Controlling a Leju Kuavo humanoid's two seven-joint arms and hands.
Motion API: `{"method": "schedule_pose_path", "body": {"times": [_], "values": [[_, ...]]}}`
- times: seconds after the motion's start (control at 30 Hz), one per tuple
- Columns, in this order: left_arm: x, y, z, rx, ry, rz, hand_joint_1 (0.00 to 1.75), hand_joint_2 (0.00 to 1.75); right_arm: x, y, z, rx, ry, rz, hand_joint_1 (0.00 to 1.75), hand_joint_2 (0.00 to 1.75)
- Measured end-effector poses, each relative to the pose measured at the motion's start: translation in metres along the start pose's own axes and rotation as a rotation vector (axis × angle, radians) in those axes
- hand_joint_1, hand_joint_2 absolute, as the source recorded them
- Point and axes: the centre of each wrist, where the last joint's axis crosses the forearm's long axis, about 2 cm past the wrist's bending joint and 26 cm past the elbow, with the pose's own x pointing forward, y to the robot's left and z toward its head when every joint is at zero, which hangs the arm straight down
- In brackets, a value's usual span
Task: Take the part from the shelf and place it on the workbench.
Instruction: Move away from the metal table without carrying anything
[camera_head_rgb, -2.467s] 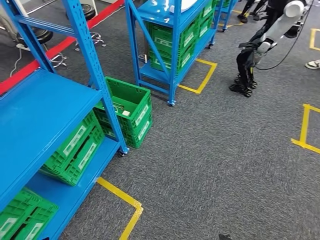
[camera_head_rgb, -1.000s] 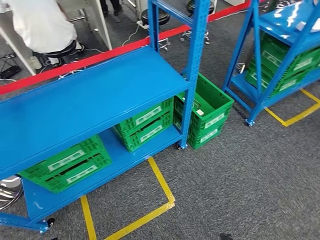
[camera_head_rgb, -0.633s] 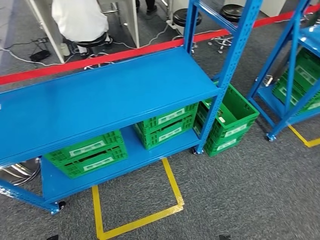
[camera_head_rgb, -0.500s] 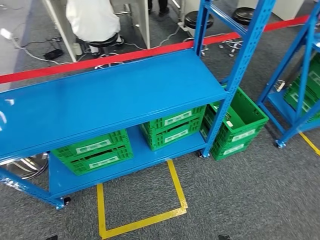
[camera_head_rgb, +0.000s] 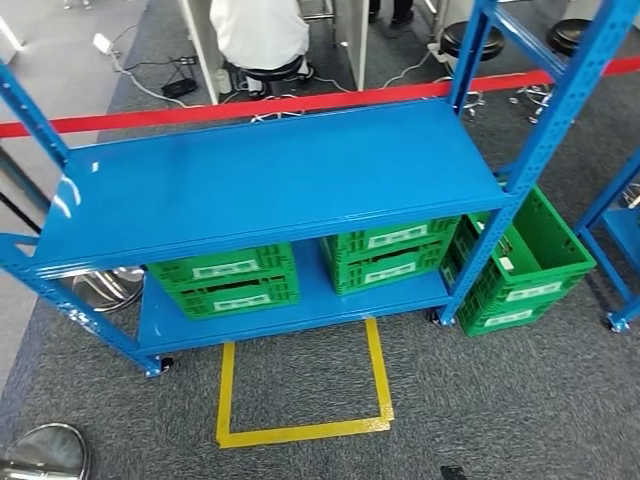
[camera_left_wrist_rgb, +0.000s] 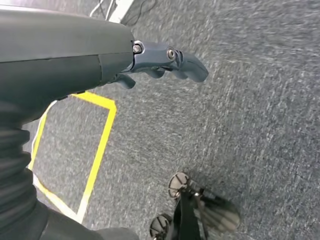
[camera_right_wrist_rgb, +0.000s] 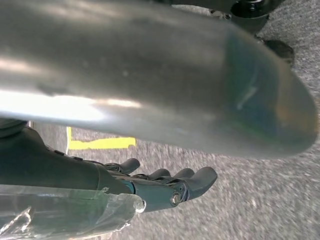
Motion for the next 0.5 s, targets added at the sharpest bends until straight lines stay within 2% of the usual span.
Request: {"method": "schedule_pose_path", "body": {"times": [0.23, 0.33, 0.37, 0.47, 0.5], "values": [[0.0007, -0.0004, -0.0002, -0.002, -0.004, 0.000, 0.00, 1.75, 0.0023, -0.0006, -0.0007, 0.000, -0.005, -0.008, 0.00, 0.00], [0.0015, -0.0002, -0.0004, -0.004, -0.006, 0.000, 0.00, 0.44, 0.0003, -0.0009, -0.0002, 0.001, 0.008, -0.030, 0.00, 0.00], [0.0009, -0.0003, -0.0002, -0.006, -0.005, 0.000, 0.00, 0.44, -0.0003, -0.0010, -0.0001, 0.000, 0.014, -0.038, 0.00, 0.44], [0.0001, -0.0001, -0.0001, -0.012, -0.001, -0.004, 0.00, 1.75, -0.0009, -0.0019, 0.0000, -0.008, 0.026, -0.041, 0.00, 1.75], [0.0004, 0.0010, -0.0004, -0.013, 0.001, -0.010, 0.00, 1.75, -0.0012, -0.0022, 0.0000, -0.012, 0.029, -0.031, 0.00, 1.75]]}}
